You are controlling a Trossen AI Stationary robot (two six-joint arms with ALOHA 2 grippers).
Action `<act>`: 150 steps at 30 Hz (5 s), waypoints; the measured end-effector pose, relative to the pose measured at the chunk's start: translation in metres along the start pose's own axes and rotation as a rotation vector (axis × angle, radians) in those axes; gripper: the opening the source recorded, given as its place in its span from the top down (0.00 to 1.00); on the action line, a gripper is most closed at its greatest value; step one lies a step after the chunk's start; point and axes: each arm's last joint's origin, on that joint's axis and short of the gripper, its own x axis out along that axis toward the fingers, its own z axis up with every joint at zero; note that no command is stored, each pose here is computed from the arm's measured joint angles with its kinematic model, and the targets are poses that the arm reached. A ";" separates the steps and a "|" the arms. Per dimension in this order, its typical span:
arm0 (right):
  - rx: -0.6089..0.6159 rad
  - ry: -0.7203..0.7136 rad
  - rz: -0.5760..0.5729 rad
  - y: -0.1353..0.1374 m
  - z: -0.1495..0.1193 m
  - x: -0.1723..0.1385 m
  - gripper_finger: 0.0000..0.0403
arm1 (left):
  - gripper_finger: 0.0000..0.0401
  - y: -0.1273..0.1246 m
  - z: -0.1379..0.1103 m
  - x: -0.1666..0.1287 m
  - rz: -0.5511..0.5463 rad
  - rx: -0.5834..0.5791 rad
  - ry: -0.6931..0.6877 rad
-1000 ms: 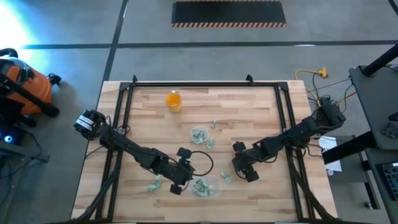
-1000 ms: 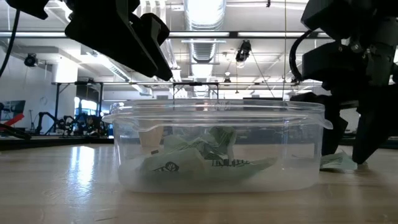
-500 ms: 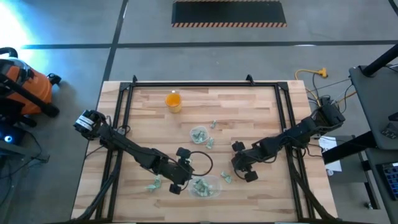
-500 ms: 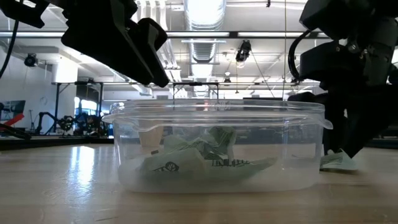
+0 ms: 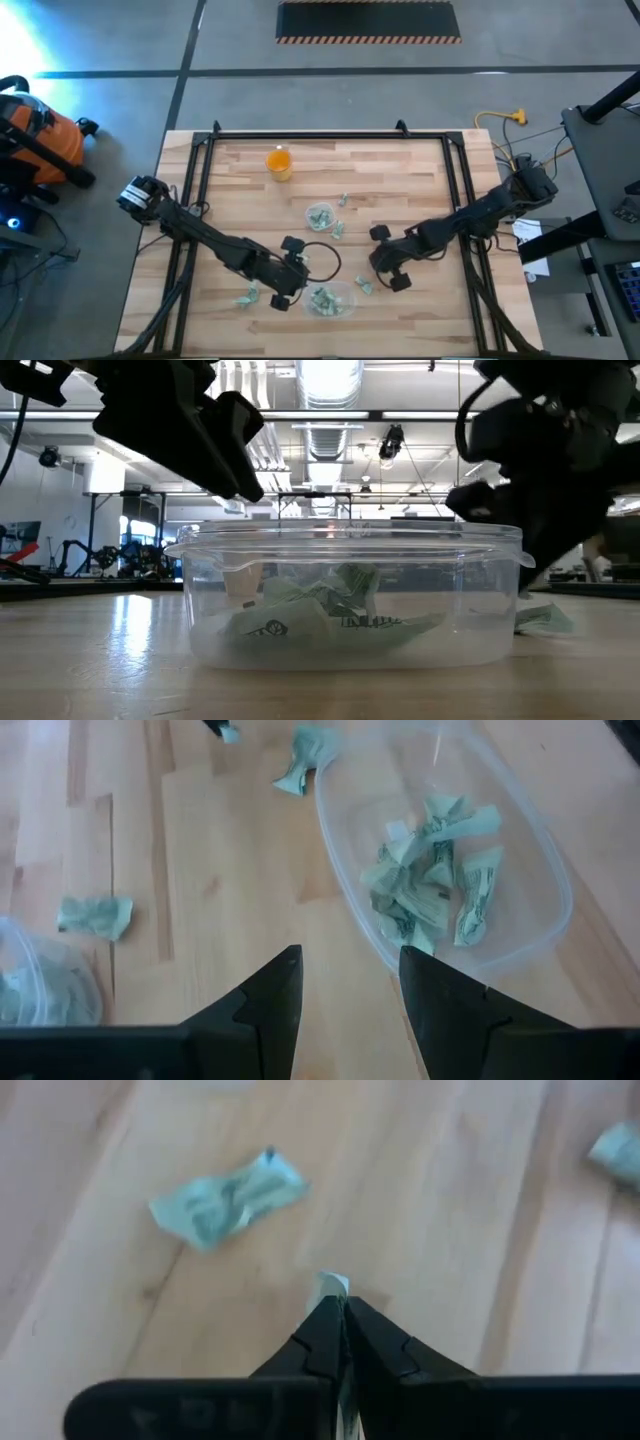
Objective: Pick and place Stevia / Truvia into bins
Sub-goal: Put the white stevia packet into the top transparent bin, then put the white stevia packet into the bottom transparent bin
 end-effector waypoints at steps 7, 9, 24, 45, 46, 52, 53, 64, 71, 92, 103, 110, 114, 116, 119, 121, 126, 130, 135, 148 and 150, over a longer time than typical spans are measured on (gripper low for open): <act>-0.035 -0.152 0.000 0.000 0.027 -0.013 0.98 | 0.62 0.004 -0.009 -0.010 0.047 -0.082 0.092; -0.049 -0.223 0.027 0.001 0.034 -0.014 0.98 | 0.62 0.005 -0.012 -0.012 0.053 -0.101 0.101; -0.134 -0.541 0.249 0.017 0.063 -0.003 0.98 | 0.62 0.005 -0.022 -0.015 0.070 -0.122 0.125; -0.082 -0.540 0.267 0.022 0.064 0.027 0.97 | 0.62 0.006 -0.025 -0.014 0.071 -0.122 0.129; -0.083 -0.542 0.267 0.022 0.064 0.027 0.96 | 0.62 0.006 -0.025 -0.014 0.070 -0.122 0.128; -0.048 -0.545 0.277 0.022 0.066 0.026 0.82 | 0.62 0.006 -0.026 -0.013 0.071 -0.122 0.131; -0.044 -0.546 0.278 0.022 0.066 0.026 0.79 | 0.62 0.006 -0.026 -0.013 0.071 -0.122 0.131; -0.090 -0.560 0.264 0.022 0.075 0.019 0.58 | 0.62 0.006 -0.026 -0.013 0.069 -0.146 0.135; -0.064 -0.395 0.174 0.016 0.068 0.004 0.62 | 0.62 0.003 -0.032 -0.018 0.092 -0.165 0.164; -0.041 -0.333 0.100 0.012 0.060 -0.018 0.69 | 0.62 0.059 -0.066 0.019 0.068 -0.153 0.120; -0.018 -0.291 0.103 0.012 0.054 -0.015 0.70 | 0.62 0.075 -0.068 0.025 0.011 -0.113 0.126; -0.018 -0.276 0.103 0.012 0.050 -0.013 0.72 | 0.62 0.072 -0.075 0.043 -0.009 -0.103 0.171; -0.018 -0.273 0.103 0.012 0.049 -0.012 0.74 | 0.62 0.072 -0.077 0.047 -0.010 -0.110 0.184; -0.018 -0.272 0.103 0.012 0.048 -0.012 0.75 | 0.64 0.072 -0.077 0.047 -0.009 -0.110 0.188; -0.018 -0.272 0.103 0.012 0.048 -0.012 0.76 | 0.71 0.071 -0.078 0.046 -0.010 -0.109 0.188; -0.018 -0.272 0.103 0.012 0.048 -0.012 0.77 | 0.78 0.071 -0.077 0.046 -0.011 -0.109 0.187; -0.018 -0.269 0.103 0.012 0.047 -0.011 0.80 | 0.97 0.072 -0.077 0.045 0.003 -0.106 0.188; -0.019 -0.257 0.102 0.011 0.046 -0.011 0.82 | 0.98 0.073 -0.076 0.038 0.033 -0.103 0.187; -0.017 -0.231 0.075 0.011 0.043 -0.010 0.83 | 1.00 0.077 -0.065 0.023 0.088 -0.094 0.114; -0.016 -0.219 0.048 0.010 0.041 -0.009 0.85 | 1.00 0.103 -0.040 0.003 0.440 -0.047 -0.092; -0.016 -0.220 0.048 0.010 0.041 -0.009 0.85 | 1.00 0.111 -0.041 0.006 0.460 -0.057 -0.089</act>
